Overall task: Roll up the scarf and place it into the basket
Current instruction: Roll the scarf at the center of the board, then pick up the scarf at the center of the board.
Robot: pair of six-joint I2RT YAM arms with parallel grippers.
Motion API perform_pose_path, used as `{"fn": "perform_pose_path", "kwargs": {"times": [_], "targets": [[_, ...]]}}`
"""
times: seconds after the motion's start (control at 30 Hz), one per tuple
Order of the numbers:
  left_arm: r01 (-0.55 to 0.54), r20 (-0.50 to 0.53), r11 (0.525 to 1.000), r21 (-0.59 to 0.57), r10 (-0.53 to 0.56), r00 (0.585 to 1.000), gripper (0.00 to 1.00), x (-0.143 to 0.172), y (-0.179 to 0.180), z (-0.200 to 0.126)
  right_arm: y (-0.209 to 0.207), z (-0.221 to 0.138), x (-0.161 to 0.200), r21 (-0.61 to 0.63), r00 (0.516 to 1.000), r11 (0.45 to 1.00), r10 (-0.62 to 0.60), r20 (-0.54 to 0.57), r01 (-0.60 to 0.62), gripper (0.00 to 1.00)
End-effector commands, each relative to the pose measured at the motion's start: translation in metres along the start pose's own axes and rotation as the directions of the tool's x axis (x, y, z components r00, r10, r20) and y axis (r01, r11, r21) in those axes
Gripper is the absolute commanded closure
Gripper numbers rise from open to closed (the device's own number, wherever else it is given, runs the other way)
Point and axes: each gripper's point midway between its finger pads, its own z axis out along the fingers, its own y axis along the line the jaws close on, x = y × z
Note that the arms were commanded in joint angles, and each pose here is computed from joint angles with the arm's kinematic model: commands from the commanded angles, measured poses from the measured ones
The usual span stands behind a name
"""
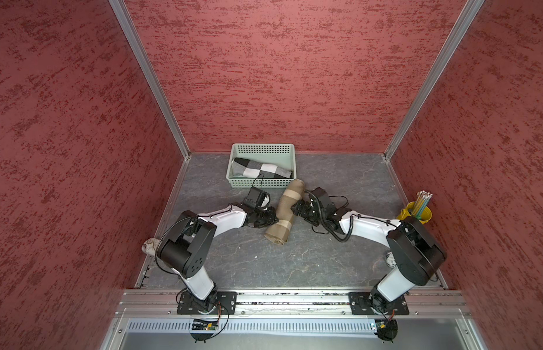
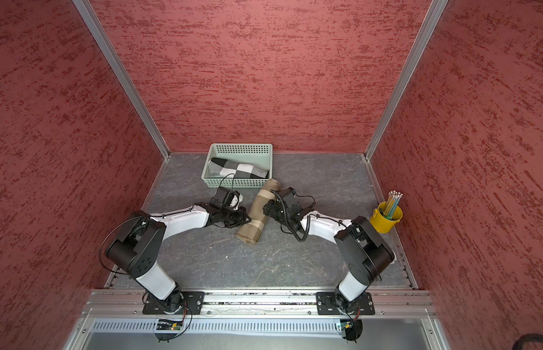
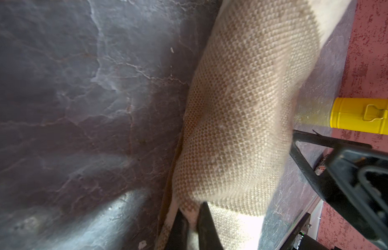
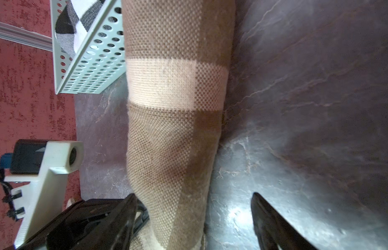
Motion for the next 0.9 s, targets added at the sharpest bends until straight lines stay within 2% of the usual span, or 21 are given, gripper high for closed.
{"fn": "perform_pose_path", "kwargs": {"times": [0.0, 0.23, 0.43, 0.5, 0.6, 0.67, 0.8, 0.87], "targets": [[0.028, -0.048, 0.999, -0.032, -0.03, 0.998, 0.99, 0.014, 0.017, 0.011, 0.009, 0.01, 0.003, -0.047, 1.0, 0.998, 0.029, 0.005, -0.029, 0.17], [0.018, -0.081, 1.0, -0.013, -0.019, 0.997, 0.99, 0.02, 0.011, 0.019, 0.012, 0.038, 0.012, -0.077, 0.999, 0.997, 0.025, -0.021, -0.026, 0.17], [0.002, -0.108, 1.0, 0.0, -0.002, 0.994, 0.99, 0.024, 0.002, 0.028, 0.008, 0.061, 0.024, -0.055, 0.998, 0.998, 0.025, -0.066, -0.029, 0.19], [-0.002, -0.111, 1.0, 0.002, 0.002, 0.994, 0.99, 0.025, 0.0, 0.03, 0.0, 0.066, 0.03, -0.027, 0.997, 0.999, 0.034, -0.075, -0.036, 0.22], [0.006, -0.097, 1.0, 0.005, -0.005, 0.995, 0.99, 0.023, -0.002, 0.029, -0.018, 0.068, 0.037, 0.029, 0.994, 0.997, 0.069, -0.08, -0.067, 0.33], [0.005, -0.075, 1.0, 0.003, -0.005, 0.997, 0.89, 0.019, -0.002, 0.022, -0.027, 0.065, 0.038, 0.041, 0.993, 0.995, 0.095, -0.065, -0.092, 0.43], [-0.017, 0.029, 1.0, 0.026, 0.016, 0.999, 0.59, -0.005, -0.008, -0.017, -0.035, 0.058, 0.037, 0.046, 0.993, 0.993, 0.109, -0.047, -0.107, 0.76], [-0.035, 0.117, 0.999, 0.022, 0.032, 0.993, 0.44, -0.027, -0.009, -0.047, -0.034, 0.056, 0.036, 0.045, 0.993, 0.993, 0.108, -0.046, -0.106, 0.81]]}}
